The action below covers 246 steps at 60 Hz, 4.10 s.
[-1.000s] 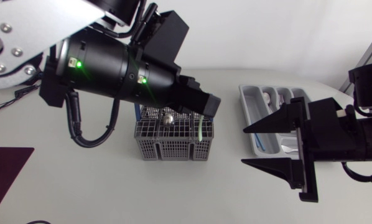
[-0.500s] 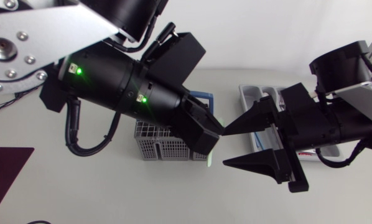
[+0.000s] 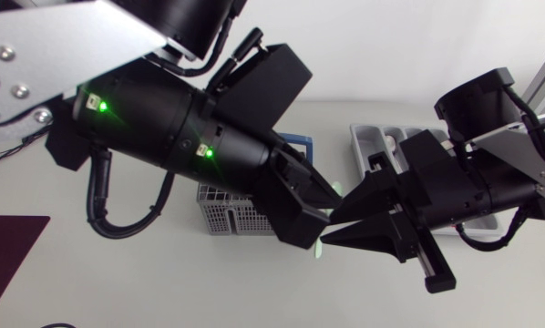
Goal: Unload the cutlery basket into the drawer organizer.
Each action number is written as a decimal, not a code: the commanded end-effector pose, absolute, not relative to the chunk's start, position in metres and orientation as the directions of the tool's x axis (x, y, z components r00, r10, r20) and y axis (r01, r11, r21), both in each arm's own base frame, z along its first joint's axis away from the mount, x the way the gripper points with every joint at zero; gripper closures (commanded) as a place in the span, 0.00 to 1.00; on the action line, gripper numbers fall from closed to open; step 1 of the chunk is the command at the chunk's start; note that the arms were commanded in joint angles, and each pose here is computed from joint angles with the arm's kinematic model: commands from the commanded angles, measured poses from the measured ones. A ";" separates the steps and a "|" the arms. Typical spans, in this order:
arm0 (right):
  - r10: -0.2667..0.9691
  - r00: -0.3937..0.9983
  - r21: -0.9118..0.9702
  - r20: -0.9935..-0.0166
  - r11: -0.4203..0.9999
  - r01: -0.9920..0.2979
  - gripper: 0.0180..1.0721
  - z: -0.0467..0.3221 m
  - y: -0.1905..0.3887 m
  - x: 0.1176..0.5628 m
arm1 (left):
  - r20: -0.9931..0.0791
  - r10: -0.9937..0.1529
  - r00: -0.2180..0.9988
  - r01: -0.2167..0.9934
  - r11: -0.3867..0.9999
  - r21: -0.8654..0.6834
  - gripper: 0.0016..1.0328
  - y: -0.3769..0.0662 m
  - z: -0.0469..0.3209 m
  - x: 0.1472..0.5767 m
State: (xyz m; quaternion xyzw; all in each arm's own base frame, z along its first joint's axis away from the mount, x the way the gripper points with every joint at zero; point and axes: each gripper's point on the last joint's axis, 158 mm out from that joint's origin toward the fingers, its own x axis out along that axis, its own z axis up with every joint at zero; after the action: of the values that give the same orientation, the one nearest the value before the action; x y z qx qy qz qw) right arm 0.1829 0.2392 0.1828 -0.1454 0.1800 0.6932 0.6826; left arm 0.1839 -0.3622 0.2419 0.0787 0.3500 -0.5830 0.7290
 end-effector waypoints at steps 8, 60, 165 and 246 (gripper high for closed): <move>0.891 -0.054 0.053 -0.452 -0.033 -0.998 0.93 0.185 0.239 0.180 | -0.588 -0.806 0.074 0.915 0.290 -0.282 0.87 -0.359 0.250 0.179; 0.715 0.284 -0.140 -0.639 0.255 -0.957 0.95 0.145 0.139 0.233 | -0.619 -0.582 0.527 0.662 0.738 -0.130 0.14 -0.275 0.233 0.308; -0.177 0.731 -0.750 -0.659 0.082 -0.656 0.28 0.003 -0.112 0.347 | -0.740 -0.387 0.550 0.638 0.766 0.074 0.10 -0.240 0.178 0.318; 0.640 0.379 0.023 -0.669 0.527 -0.850 0.19 0.157 0.210 0.308 | -0.763 -0.344 0.548 0.700 0.687 0.193 0.10 -0.211 0.133 0.283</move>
State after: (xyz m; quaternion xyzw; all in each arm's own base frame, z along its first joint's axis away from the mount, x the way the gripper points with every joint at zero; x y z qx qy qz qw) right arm 0.3052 0.2002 0.1569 -0.2033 0.2961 0.4557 0.8145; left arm 0.2853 -0.2156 0.1394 0.2372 0.3646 -0.3025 0.8481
